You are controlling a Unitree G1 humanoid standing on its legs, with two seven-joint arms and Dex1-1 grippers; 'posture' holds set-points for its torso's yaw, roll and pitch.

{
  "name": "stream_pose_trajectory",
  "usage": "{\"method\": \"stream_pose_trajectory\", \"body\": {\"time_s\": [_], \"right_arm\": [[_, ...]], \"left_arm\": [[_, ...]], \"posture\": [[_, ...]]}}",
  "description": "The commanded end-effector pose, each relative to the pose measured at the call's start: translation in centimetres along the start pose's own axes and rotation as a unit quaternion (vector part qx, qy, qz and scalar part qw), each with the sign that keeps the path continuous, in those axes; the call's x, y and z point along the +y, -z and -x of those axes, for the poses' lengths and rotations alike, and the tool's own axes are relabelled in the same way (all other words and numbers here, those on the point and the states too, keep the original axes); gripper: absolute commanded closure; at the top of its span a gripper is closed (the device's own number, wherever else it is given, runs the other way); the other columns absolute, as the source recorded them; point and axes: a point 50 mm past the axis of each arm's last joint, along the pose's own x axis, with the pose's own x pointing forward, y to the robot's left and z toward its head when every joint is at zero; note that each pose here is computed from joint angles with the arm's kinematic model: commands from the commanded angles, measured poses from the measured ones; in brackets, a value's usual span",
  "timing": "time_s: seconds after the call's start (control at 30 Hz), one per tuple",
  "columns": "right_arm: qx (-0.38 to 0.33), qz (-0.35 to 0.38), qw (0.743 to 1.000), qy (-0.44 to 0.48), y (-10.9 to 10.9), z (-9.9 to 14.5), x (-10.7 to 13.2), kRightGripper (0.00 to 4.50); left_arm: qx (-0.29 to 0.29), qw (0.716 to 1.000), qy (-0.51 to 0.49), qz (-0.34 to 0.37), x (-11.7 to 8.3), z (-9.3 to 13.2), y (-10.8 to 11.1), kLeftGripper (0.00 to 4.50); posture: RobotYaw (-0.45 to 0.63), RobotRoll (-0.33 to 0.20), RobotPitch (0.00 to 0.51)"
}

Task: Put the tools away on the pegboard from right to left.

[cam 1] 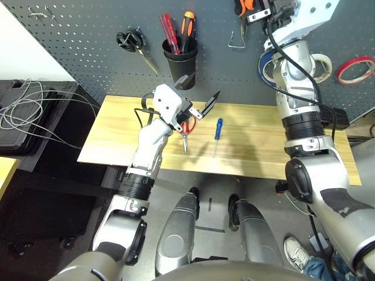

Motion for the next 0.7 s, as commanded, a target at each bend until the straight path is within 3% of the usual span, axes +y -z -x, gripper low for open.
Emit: {"method": "stream_pose_trajectory", "body": {"time_s": [0.03,0.7], "right_arm": [[-0.011,-0.003,1.000,0.019,0.1,-0.2,-0.1,4.20],[-0.001,0.010,0.999,0.032,2.4,-0.1,0.9,4.20]], "left_arm": [[0.003,1.000,0.003,-0.001,-0.3,0.1,0.1,0.00],[0.008,1.000,0.000,-0.005,-0.3,0.4,0.2,0.00]], "posture": [[0.14,0.000,0.255],[0.16,0.000,0.259]]}}
